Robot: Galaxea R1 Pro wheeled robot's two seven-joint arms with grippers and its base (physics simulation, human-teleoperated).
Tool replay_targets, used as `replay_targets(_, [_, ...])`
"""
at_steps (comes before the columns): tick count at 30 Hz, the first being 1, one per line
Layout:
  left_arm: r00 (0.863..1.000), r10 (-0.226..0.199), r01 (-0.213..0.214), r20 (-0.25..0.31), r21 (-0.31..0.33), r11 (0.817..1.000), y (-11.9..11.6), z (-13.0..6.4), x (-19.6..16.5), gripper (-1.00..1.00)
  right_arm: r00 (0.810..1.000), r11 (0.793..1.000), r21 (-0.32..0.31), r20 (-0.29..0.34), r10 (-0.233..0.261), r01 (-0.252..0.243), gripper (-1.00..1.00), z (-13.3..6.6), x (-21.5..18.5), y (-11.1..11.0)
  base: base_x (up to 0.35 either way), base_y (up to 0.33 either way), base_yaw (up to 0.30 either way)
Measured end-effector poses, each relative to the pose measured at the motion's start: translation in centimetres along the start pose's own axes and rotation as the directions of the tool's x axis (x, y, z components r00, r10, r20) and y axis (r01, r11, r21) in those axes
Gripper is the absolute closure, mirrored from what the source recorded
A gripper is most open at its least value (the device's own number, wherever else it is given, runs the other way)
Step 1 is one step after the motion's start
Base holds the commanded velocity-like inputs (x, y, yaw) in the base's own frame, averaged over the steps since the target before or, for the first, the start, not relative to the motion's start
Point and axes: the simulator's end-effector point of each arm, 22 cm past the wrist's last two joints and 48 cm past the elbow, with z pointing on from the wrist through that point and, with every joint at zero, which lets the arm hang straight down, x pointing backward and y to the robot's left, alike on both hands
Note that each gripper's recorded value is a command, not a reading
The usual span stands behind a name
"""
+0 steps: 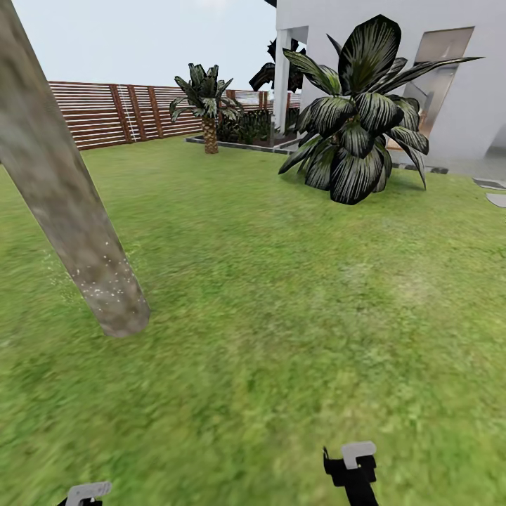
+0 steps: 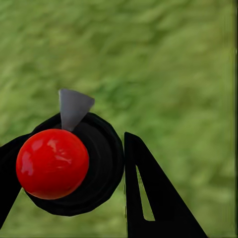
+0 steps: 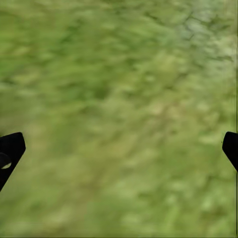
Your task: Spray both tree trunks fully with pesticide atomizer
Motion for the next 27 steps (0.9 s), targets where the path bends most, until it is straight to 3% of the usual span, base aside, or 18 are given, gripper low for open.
replay_targets(5, [1.0,-0.008,0.008,-0.014,-0.005,1.0,-0.11,-0.1,0.65,1.0,1.0,1.0,-0.005,-0.006,0.0,0.0,-1.0,-0.07,0.21,0.28,-0.281,-0.007,0.023])
replay_targets(12, [1.0,-0.011,0.01,-0.016,-0.009,1.0,-0.03,-0.13,0.75,1.0,1.0,1.0,-0.003,-0.005,0.002,-0.002,-1.0,-0.09,0.19,0.31,-0.246,-0.184,0.249])
replay_targets(19, [1.0,-0.013,0.012,-0.016,-0.02,1.0,0.21,-0.15,0.75,1.0,1.0,1.0,-0.005,-0.01,0.002,-0.002,-1.0,-0.18,0.39,0.45,-0.027,-0.257,0.282])
replay_targets(27, [1.0,-0.014,0.013,-0.016,-0.021,1.0,0.29,-0.15,0.75,1.0,1.0,1.0,-0.005,-0.011,0.002,-0.002,-1.0,-0.2,0.43,0.47,0.0,-0.035,0.283])
